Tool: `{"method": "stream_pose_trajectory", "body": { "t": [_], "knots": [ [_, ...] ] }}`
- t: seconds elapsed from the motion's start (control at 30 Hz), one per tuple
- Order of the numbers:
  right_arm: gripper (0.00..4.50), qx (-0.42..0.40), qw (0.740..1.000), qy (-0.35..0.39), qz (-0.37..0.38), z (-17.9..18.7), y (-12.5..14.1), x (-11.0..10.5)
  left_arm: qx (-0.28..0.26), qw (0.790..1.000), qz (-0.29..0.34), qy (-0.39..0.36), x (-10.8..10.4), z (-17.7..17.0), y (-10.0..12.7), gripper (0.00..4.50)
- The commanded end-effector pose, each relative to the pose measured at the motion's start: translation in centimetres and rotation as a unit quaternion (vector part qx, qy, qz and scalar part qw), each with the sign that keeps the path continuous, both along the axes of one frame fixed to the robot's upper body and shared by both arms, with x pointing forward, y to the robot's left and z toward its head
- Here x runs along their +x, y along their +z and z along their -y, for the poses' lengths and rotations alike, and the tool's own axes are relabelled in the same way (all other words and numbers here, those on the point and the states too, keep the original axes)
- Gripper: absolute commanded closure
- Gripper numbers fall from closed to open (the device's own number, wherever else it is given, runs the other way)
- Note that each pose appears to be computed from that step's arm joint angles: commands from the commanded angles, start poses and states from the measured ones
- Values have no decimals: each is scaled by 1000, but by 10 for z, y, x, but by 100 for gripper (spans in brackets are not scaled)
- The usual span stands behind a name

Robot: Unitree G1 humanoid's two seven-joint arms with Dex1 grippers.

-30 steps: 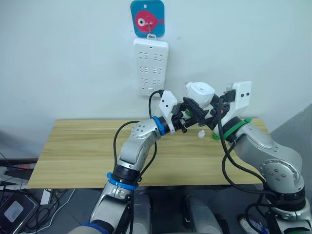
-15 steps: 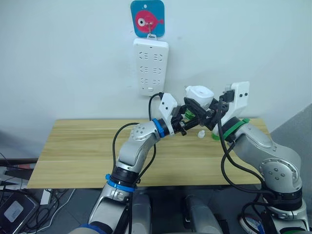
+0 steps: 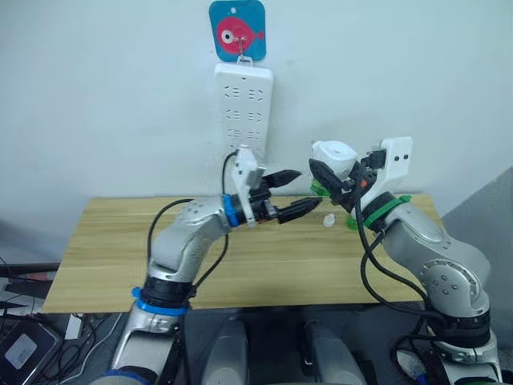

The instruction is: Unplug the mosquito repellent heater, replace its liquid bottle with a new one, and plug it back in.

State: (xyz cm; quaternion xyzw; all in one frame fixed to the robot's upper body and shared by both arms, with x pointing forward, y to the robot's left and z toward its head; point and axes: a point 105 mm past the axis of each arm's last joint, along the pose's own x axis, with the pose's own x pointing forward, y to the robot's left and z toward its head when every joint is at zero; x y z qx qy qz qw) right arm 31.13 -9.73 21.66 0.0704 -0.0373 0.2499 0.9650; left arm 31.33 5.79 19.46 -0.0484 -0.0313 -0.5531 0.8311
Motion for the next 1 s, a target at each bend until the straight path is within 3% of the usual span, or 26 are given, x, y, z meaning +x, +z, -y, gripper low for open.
{"method": "stream_pose_trajectory", "body": {
  "t": [0.03, 0.13, 0.27, 0.37, 0.47, 0.73, 1.0],
  "knots": [
    [148, -26, 999, 10, 38, -2, 3, -7, -8, 998, 38, 57, 1, -33, 23, 0],
    [148, -21, 999, 16, 43, -4, 1, -8, 0, 986, 64, 156, 16, -73, 29, 0],
    [148, -12, 998, 35, 52, -10, 3, -9, -3, 951, 101, 291, 41, -123, 39, 0],
    [148, -11, 997, 52, 60, -17, 7, -8, -13, 936, 122, 329, 58, -137, 49, 0],
    [148, -7, 996, 64, 64, -21, 10, -8, -18, 939, 131, 316, 69, -130, 55, 0],
    [148, 10, 996, 62, 65, -26, 16, -9, 26, 977, 153, 149, 86, -72, 57, 0],
    [148, 11, 997, 40, 65, -21, 17, -11, 43, 980, 163, 104, 102, -45, 51, 0]
  ]
}}
